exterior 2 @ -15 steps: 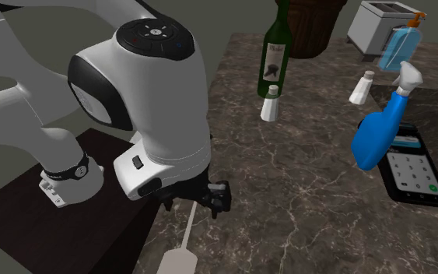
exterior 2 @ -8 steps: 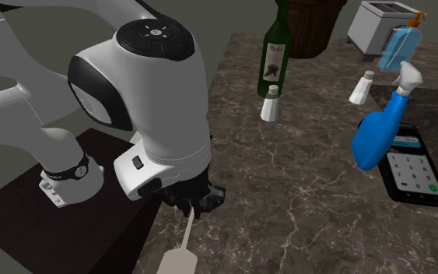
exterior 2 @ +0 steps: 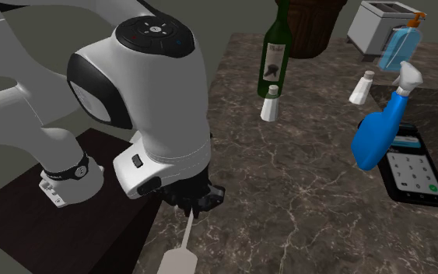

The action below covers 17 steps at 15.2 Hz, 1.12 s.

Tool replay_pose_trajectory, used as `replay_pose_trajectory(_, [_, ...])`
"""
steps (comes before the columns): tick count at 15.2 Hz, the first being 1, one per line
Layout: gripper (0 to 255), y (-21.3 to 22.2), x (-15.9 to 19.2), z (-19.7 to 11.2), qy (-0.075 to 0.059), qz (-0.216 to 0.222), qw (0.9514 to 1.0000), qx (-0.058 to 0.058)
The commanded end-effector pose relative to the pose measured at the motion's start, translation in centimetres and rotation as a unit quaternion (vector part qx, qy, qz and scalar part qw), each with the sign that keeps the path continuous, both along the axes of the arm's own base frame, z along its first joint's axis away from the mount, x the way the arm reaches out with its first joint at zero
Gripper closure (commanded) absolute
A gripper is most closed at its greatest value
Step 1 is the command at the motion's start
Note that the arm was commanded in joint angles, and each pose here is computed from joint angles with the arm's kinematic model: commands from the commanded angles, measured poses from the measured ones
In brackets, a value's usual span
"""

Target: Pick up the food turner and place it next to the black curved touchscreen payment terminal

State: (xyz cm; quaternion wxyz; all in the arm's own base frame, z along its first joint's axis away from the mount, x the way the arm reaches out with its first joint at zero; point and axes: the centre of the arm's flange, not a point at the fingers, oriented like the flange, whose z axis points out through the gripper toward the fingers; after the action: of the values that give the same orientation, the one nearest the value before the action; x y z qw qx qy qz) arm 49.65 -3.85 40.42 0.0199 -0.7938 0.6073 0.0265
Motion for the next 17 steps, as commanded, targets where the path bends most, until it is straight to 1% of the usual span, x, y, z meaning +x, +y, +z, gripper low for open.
replay_pose_trajectory(1, [255,0.0,0.0,0.8,0.0,0.0,1.0,0.0])
replay_pose_trajectory(17, [255,0.0,0.0,9.2,0.0,0.0,1.0,0.0])
